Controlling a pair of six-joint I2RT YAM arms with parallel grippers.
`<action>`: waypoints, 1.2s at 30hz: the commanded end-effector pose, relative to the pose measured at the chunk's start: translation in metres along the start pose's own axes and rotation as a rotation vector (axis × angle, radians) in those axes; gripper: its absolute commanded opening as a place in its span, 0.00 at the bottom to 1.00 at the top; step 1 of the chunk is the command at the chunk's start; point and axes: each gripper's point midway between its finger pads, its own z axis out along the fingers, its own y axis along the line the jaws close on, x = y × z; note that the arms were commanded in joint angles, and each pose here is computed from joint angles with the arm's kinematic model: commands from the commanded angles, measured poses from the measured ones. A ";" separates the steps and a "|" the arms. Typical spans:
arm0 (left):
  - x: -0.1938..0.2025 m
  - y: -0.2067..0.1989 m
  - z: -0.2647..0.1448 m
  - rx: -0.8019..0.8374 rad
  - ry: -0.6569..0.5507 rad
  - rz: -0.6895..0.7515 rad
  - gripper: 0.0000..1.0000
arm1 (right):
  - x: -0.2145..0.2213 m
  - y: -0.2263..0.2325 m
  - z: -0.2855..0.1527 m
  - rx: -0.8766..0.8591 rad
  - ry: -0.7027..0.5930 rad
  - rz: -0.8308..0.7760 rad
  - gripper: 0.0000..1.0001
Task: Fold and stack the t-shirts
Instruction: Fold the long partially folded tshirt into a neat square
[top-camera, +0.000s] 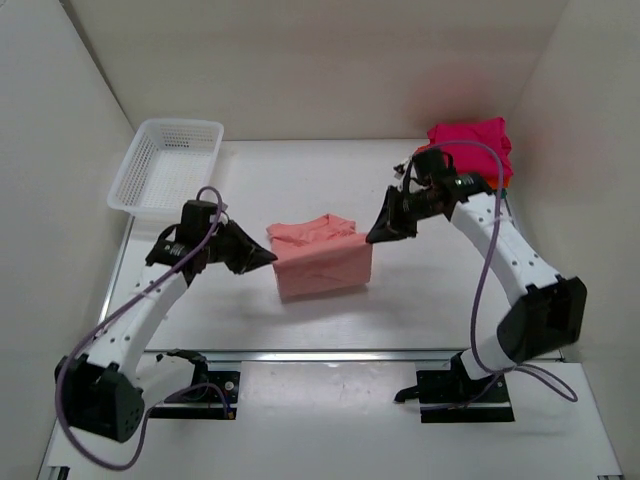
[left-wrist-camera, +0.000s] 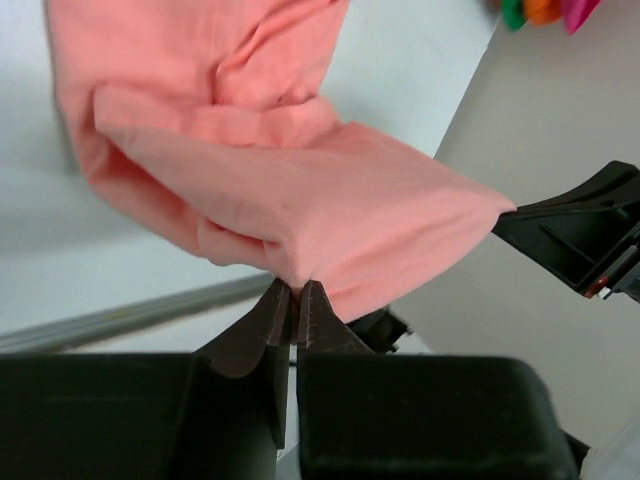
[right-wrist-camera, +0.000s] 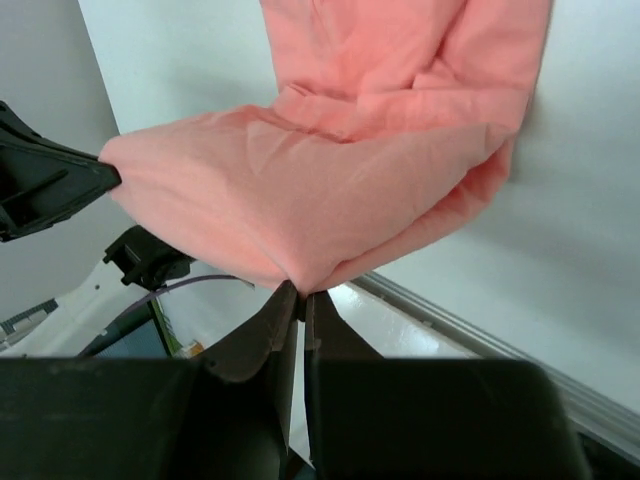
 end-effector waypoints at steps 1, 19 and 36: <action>-0.039 -0.030 0.002 0.081 -0.069 0.034 0.00 | -0.051 0.006 -0.011 0.000 -0.066 -0.084 0.00; -0.161 0.007 0.079 -0.017 -0.256 -0.109 0.03 | -0.200 -0.019 0.137 -0.057 -0.071 -0.103 0.00; -0.282 -0.042 0.090 0.200 -0.456 -0.063 0.99 | -0.260 -0.048 0.117 0.001 -0.246 -0.170 0.69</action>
